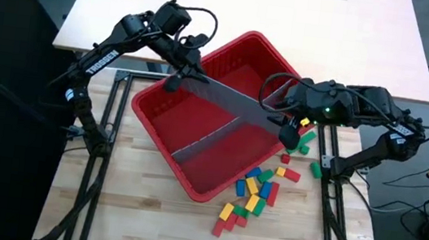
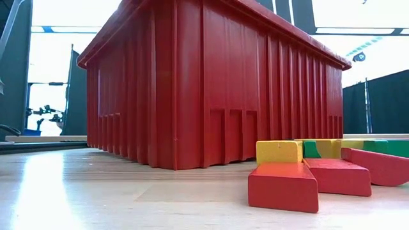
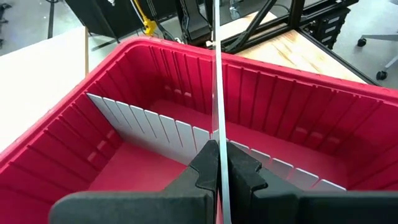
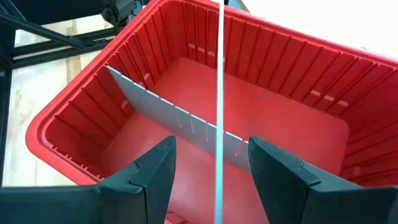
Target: Sort blocks
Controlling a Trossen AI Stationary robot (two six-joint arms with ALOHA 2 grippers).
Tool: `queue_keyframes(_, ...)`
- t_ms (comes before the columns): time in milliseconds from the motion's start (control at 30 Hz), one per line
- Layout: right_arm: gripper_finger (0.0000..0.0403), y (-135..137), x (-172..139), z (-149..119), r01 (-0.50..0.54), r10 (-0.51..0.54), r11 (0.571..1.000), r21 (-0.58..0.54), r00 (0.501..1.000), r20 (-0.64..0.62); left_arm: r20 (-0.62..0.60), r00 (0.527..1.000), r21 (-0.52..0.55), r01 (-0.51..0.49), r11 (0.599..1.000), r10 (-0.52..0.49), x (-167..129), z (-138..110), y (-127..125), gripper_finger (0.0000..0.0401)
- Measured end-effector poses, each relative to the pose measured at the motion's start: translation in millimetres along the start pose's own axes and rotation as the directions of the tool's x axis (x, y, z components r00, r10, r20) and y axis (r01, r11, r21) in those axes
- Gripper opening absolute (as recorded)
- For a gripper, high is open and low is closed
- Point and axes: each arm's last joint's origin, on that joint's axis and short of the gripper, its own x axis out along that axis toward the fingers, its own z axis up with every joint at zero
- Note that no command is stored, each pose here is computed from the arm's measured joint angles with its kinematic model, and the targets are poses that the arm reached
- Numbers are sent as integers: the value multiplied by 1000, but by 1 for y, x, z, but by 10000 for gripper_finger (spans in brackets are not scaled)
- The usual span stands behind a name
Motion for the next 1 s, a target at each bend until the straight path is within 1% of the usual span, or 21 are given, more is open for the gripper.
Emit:
queue_keyframes(100, 172, 0, 1, -2, 6, -6, 1000, -7, 1000, -26, 1, 1000, 2, -2, 1000, 2, 0, 0, 0, 0)
queue_keyframes(200, 145, -1, 2, -6, 14, -15, 1000, -13, 998, -65, 2, 1000, 1, -2, 1000, 2, 0, 0, 0, 0)
queue_keyframes(333, 91, -2, 1, -10, 18, -19, 1000, -10, 994, -110, 1, 1000, -1, -2, 1000, 2, 0, 0, 0, 0)
queue_keyframes(467, 22, -1, 1, -11, -17, 16, 1000, -9, 991, -131, -2, 1000, 2, -7, 1000, 7, 0, 0, 0, 0)
queue_keyframes(500, 12, -1, 1, -11, -23, 21, 1000, -9, 991, -133, -6, 1000, 7, -17, 1000, 17, 0, 0, 1, 0)
queue_keyframes(633, 6, 0, 1, -11, -32, 32, 999, -5, 990, -135, -35, 994, 38, -98, 994, 99, 0, 2, 5, 0)
queue_keyframes(767, 2, 0, 4, -11, -32, 32, 999, 2, 989, -141, -20, 989, 75, -145, 987, 147, 0, 5, 9, 1)
queue_keyframes(1000, 1, 5, 15, -9, -68, 69, 998, 13, 982, -177, -28, 988, 69, -147, 987, 149, 8, 0, 17, 1)
